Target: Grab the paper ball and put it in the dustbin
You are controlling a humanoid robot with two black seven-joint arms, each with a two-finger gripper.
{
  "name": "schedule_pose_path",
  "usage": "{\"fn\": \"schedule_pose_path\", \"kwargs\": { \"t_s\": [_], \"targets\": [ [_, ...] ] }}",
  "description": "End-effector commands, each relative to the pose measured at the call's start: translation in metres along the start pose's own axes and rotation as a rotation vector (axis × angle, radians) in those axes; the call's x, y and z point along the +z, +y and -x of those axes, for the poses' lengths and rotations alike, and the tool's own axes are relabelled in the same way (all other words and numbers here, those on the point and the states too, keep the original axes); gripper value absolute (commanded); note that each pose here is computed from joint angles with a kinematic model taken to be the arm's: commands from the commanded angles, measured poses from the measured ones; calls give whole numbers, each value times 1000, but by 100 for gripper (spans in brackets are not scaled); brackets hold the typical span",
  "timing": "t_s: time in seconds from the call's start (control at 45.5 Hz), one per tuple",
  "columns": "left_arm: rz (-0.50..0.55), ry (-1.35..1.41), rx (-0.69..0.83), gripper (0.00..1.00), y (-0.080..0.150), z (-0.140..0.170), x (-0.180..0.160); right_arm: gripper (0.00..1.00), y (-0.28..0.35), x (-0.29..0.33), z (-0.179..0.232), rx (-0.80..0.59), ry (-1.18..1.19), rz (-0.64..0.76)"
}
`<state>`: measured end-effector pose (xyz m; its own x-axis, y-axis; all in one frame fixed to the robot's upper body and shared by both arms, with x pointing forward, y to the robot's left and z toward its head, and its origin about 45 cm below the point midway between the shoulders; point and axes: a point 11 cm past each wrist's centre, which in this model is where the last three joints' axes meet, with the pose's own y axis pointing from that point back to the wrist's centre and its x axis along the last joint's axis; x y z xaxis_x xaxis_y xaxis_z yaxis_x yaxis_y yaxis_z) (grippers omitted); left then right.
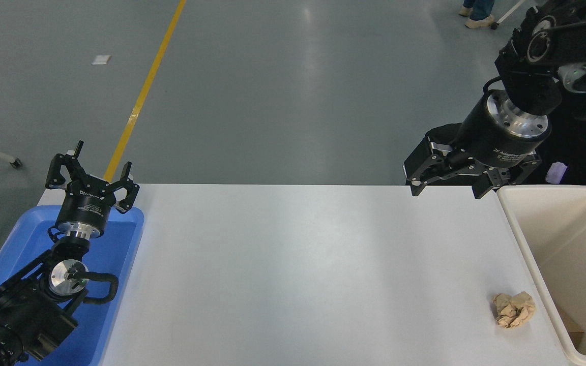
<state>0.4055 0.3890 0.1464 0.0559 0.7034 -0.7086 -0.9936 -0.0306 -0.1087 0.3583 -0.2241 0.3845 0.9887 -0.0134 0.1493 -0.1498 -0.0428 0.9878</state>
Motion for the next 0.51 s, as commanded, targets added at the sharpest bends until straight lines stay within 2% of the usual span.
{"fn": "schedule_pose_path", "kwargs": {
  "t_s": [0.0, 0.484],
  "targets": [
    [-1, -1, 2, 99, 0, 0, 0, 100, -1, 0, 0, -3, 0, 1],
    [1, 0, 3, 99, 0, 0, 0, 100, -9, 0, 3, -23, -2, -4]
  ]
}}
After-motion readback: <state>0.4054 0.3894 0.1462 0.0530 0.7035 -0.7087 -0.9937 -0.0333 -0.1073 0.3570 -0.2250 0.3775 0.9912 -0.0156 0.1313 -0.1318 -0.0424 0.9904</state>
